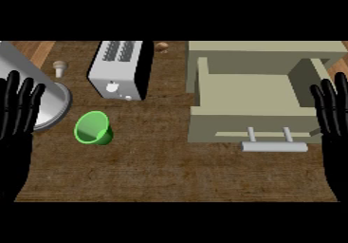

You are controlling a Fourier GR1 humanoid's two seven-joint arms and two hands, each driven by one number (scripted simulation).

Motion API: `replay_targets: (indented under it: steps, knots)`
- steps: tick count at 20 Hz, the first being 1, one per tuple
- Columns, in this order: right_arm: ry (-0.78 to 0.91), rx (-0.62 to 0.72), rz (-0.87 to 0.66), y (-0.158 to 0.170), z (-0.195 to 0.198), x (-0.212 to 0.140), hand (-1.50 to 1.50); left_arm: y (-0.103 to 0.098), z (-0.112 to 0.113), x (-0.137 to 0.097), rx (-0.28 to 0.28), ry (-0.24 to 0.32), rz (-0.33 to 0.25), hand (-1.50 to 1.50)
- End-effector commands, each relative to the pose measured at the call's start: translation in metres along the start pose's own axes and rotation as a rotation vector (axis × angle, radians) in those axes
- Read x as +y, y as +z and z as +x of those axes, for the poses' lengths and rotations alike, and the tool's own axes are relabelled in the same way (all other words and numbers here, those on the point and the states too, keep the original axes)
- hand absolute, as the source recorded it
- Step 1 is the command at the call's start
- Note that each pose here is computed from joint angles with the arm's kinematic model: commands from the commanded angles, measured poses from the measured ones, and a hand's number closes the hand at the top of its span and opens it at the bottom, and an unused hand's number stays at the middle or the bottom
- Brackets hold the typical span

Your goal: Pick up the cup, place it into the drawer and close the drawer

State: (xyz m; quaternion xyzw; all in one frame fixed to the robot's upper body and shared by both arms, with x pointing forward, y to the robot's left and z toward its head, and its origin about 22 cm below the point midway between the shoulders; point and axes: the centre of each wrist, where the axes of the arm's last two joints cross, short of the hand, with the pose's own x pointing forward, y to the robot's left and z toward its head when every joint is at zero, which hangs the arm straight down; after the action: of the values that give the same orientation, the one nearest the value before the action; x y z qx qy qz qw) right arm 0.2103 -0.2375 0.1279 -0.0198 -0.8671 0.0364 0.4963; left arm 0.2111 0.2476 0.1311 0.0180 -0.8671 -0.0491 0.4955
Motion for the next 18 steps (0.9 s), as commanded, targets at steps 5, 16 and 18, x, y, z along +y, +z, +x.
replay_targets:
  steps: [5, 16, 18]
  knots:
    - [-0.035, 0.006, 0.045, 0.004, -0.002, 0.015, -1.5, -0.019, -0.026, 0.023, -0.076, 0.211, -0.322, -1.5]
    - [-0.128, 0.092, 0.11, -0.011, -0.012, 0.023, -1.5, -0.029, -0.057, 0.04, 0.106, 0.485, -0.42, -1.5]
    - [-0.123, 0.084, 0.097, -0.018, -0.009, 0.012, -1.5, -0.025, -0.053, 0.046, 0.101, 0.465, -0.426, -1.5]
